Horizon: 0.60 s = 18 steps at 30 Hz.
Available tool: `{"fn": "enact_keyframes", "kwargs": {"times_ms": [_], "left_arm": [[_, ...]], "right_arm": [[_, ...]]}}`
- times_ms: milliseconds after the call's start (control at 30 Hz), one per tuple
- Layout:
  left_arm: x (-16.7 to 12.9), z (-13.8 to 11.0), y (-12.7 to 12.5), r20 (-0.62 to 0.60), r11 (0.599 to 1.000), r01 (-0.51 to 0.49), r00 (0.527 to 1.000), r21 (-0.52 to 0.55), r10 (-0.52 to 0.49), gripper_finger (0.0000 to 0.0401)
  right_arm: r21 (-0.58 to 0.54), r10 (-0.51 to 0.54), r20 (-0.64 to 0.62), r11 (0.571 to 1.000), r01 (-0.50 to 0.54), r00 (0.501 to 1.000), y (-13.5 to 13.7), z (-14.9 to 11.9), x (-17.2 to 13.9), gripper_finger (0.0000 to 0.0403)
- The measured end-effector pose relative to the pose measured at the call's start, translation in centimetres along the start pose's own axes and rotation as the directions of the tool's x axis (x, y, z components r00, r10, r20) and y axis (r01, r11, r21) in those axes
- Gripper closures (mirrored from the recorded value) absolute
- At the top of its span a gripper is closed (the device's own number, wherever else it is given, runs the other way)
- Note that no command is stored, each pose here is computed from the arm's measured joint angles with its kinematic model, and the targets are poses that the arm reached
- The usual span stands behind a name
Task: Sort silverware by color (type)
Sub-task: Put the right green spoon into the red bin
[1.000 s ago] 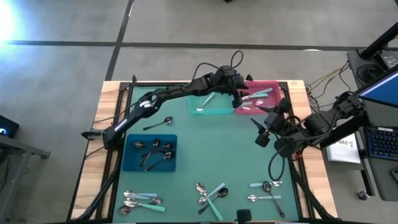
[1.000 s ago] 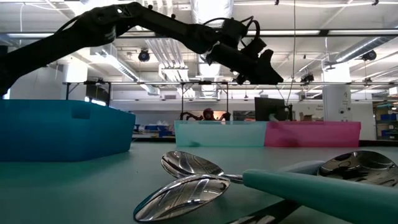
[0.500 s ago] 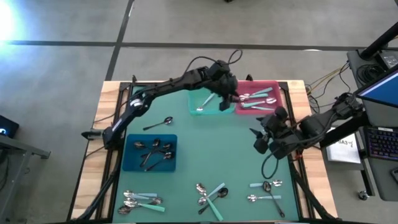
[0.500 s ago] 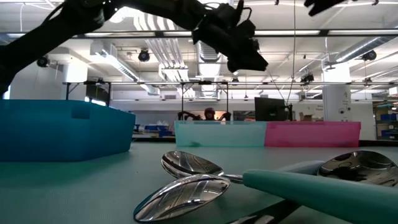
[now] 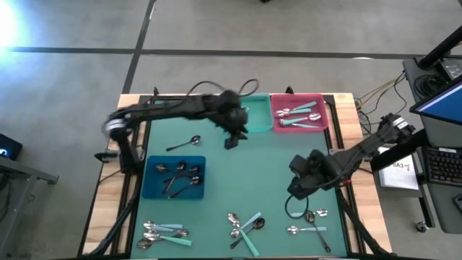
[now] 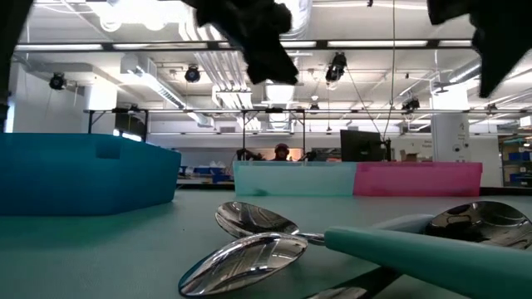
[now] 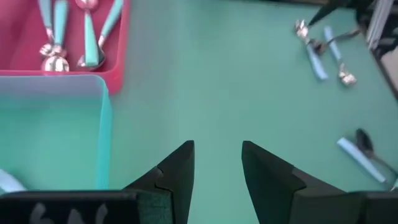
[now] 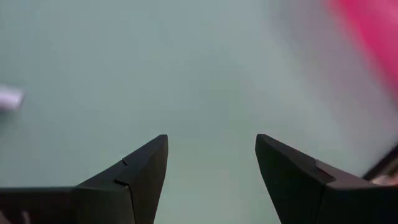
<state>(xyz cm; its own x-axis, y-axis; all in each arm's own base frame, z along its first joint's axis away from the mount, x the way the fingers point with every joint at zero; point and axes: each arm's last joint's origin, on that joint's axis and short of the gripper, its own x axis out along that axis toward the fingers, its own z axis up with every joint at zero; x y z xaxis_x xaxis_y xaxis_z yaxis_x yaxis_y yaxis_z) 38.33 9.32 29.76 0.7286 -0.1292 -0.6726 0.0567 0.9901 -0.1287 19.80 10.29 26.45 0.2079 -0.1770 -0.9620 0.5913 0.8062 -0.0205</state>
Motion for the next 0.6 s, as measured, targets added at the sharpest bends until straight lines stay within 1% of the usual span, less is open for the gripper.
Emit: {"fn": "enact_keyframes", "kwargs": {"times_ms": [133,200,267,333,433,533,600], "left_arm": [[-2.6,-2.7,-3.5,0.128,0.998,-0.050,0.990,-0.033,0.054,0.0283],[-3.6,-4.0,-5.1,0.200,0.996,-0.074,0.976,-0.045,0.082,0.0283],[-4.3,-5.5,-6.6,0.257,0.994,-0.082,0.962,-0.069,0.097,0.0283],[-4.9,-6.7,-7.8,0.315,0.993,-0.068,0.944,-0.091,0.094,0.0283],[-5.7,-8.2,-9.4,0.395,0.994,-0.002,0.918,-0.109,0.045,0.0283],[-6.1,-9.4,-10.5,0.454,0.990,0.061,0.891,-0.127,0.003,0.0283],[-6.2,-10.0,-11.1,0.493,0.989,0.073,0.870,-0.126,-0.001,0.0283]], "right_arm": [[0.014,0.118,-0.160,0.993,-0.117,0.980,1.5,-0.4,1.3,0.0170],[0.034,0.157,-0.225,0.988,-0.153,0.962,2.3,-0.6,1.7,0.0170],[0.062,0.176,-0.272,0.984,-0.166,0.946,3.1,-0.9,2.0,0.0170],[0.092,0.185,-0.312,0.982,-0.165,0.932,3.8,-1.5,2.3,0.0170],[0.142,0.177,-0.368,0.981,-0.133,0.913,4.8,-2.8,2.8,0.0170],[0.173,0.182,-0.388,0.977,-0.123,0.903,6.1,-4.2,3.2,0.0170],[0.190,0.190,-0.391,0.974,-0.123,0.900,7.0,-5.1,3.6,0.0170]]}}
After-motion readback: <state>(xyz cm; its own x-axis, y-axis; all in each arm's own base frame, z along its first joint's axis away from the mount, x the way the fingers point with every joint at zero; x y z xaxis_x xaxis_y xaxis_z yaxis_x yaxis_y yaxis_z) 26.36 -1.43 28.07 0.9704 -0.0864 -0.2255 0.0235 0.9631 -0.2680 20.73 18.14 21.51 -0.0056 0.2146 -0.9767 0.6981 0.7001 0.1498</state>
